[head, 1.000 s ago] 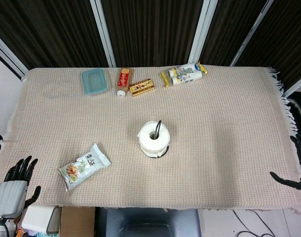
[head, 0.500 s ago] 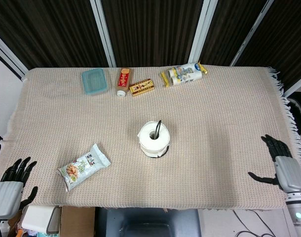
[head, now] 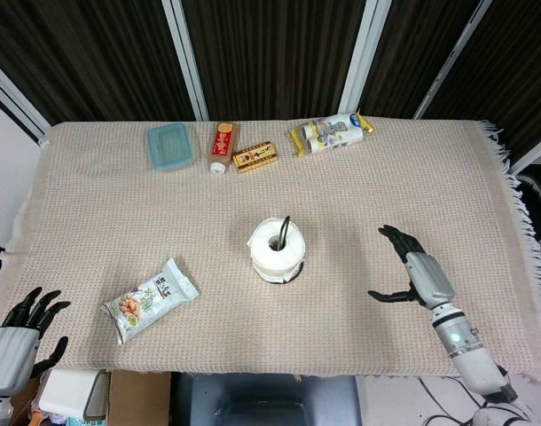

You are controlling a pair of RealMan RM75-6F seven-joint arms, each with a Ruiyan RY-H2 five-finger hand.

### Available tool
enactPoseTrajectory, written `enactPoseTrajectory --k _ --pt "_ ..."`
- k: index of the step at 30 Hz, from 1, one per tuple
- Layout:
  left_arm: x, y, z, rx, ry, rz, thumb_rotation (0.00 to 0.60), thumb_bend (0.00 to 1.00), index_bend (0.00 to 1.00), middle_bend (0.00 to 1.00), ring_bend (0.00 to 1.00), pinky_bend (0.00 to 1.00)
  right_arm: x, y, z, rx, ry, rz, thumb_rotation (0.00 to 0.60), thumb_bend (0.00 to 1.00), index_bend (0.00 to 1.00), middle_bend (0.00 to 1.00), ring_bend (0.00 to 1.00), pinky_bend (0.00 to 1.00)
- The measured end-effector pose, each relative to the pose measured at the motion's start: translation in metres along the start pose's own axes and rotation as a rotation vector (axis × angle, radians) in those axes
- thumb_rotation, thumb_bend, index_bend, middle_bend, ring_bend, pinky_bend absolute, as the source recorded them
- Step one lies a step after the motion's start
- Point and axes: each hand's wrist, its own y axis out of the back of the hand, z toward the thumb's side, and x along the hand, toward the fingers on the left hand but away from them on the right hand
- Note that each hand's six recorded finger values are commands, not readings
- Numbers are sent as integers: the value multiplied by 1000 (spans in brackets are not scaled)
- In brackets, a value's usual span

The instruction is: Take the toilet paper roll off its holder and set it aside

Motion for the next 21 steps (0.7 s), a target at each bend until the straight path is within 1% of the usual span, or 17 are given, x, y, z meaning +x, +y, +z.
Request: enactPoseTrajectory --k 4,7,13,21 --pt "2 2 3 20 -25 41 600 396 279 193 108 240 -20 -18 13 -31 7 41 600 54 22 101 57 110" --pt "2 3 6 29 -46 58 600 396 281 203 114 242 -32 -27 23 -46 24 61 600 53 22 99 51 102" --pt "3 1 7 34 -56 46 600 396 283 210 118 247 -53 -41 33 -10 52 58 600 52 23 99 48 99" --pt "2 -2 10 41 -88 29 600 394 286 226 135 258 -78 -64 50 2 78 93 600 41 23 99 47 100"
